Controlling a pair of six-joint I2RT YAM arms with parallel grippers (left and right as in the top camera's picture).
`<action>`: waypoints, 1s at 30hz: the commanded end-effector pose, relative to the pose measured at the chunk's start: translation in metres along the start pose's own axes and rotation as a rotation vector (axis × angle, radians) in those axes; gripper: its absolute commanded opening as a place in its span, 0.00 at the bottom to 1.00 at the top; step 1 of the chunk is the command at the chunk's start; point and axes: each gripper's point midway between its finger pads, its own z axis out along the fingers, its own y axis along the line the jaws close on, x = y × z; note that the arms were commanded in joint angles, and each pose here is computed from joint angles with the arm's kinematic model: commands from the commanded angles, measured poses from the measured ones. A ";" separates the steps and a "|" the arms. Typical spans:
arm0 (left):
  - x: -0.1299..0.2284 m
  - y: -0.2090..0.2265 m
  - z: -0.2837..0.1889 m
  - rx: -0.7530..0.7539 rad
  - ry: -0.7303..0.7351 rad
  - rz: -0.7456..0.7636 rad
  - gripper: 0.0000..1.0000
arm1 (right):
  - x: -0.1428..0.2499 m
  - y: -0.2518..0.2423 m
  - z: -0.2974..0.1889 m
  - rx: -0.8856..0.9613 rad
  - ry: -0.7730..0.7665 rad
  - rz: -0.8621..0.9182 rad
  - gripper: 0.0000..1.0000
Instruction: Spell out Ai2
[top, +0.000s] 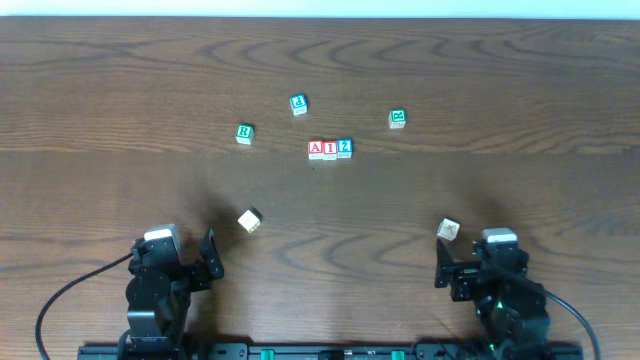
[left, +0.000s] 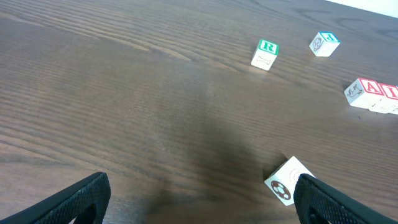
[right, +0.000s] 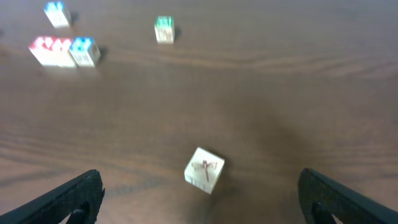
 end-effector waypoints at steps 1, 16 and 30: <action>0.002 0.002 0.002 -0.005 0.001 0.012 0.95 | 0.012 -0.002 0.007 0.007 0.023 -0.012 0.99; 0.002 0.002 0.002 -0.005 0.001 0.012 0.95 | 0.026 0.002 0.011 -0.016 0.063 -0.010 0.99; 0.002 0.002 0.002 -0.005 0.001 0.012 0.96 | 0.026 0.002 0.011 -0.016 0.063 -0.010 0.99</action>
